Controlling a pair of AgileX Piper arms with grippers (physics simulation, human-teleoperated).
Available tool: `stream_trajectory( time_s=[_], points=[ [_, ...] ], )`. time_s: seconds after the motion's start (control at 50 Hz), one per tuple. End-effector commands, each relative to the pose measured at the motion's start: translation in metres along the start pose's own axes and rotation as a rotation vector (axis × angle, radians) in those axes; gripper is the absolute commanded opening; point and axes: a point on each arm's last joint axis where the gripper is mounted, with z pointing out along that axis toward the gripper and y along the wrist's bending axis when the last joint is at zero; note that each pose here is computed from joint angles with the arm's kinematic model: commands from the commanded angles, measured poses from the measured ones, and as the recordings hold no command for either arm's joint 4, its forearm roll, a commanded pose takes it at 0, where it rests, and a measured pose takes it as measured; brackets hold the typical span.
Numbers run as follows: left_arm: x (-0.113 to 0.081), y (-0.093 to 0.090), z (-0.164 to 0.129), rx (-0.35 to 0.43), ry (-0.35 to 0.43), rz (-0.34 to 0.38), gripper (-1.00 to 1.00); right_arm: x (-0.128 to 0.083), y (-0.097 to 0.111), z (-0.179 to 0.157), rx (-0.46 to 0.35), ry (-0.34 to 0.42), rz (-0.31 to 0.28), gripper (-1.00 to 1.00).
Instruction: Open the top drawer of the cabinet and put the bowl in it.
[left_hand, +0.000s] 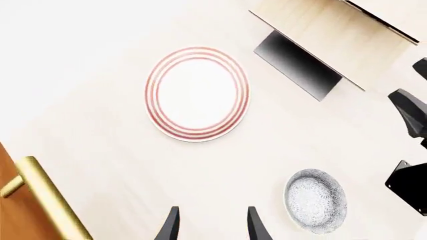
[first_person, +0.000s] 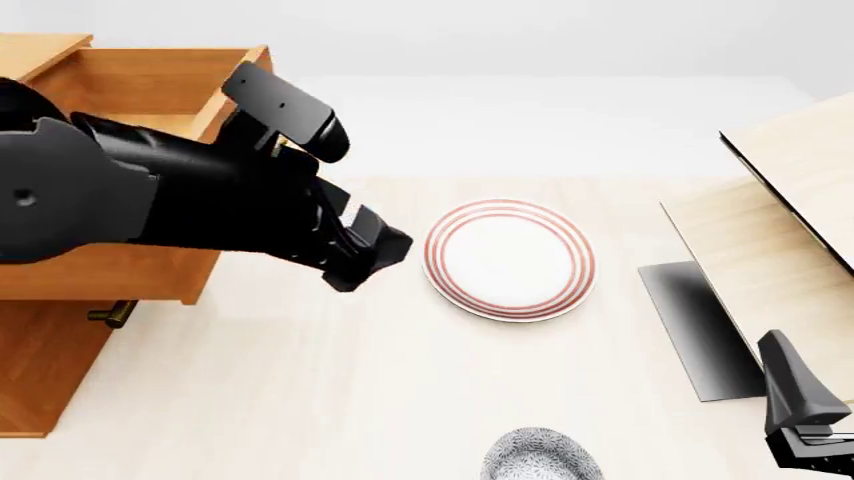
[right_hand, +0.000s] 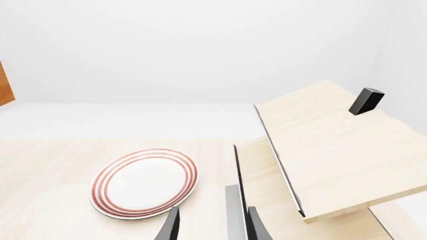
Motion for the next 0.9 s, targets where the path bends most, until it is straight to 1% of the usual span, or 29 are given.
stream_trajectory(
  time_s=[0.02, 0.06, 0.28, 0.3, 0.38, 0.52, 0.68, 0.78, 0.9],
  points=[
    [0.014, -0.015, 0.029, 0.041, 0.029, 0.005, 1.0, 0.0, 0.0, 0.0, 0.0, 0.0, 0.0, 1.0],
    [0.016, -0.022, 0.039, 0.058, 0.041, 0.005, 1.0, 0.0, 0.0, 0.0, 0.0, 0.0, 0.0, 1.0],
    [0.029, -0.033, 0.052, 0.085, 0.051, -0.022, 1.0, 0.0, 0.0, 0.0, 0.0, 0.0, 0.0, 1.0],
    [0.03, -0.033, 0.052, 0.086, 0.045, -0.04, 1.0, 0.0, 0.0, 0.0, 0.0, 0.0, 0.0, 1.0],
    [0.036, -0.03, 0.052, 0.08, 0.046, -0.041, 1.0, 0.0, 0.0, 0.0, 0.0, 0.0, 0.0, 1.0],
    [0.047, -0.036, 0.062, 0.092, 0.055, -0.064, 1.0, 0.0, 0.0, 0.0, 0.0, 0.0, 0.0, 1.0],
    [0.052, -0.05, 0.08, 0.122, 0.074, -0.063, 1.0, 0.0, 0.0, 0.0, 0.0, 0.0, 0.0, 1.0],
    [0.055, -0.048, 0.08, 0.12, 0.07, -0.066, 1.0, 0.0, 0.0, 0.0, 0.0, 0.0, 0.0, 1.0],
    [0.06, -0.057, 0.092, 0.136, 0.08, -0.071, 1.0, 0.0, 0.0, 0.0, 0.0, 0.0, 0.0, 1.0]
  ],
)
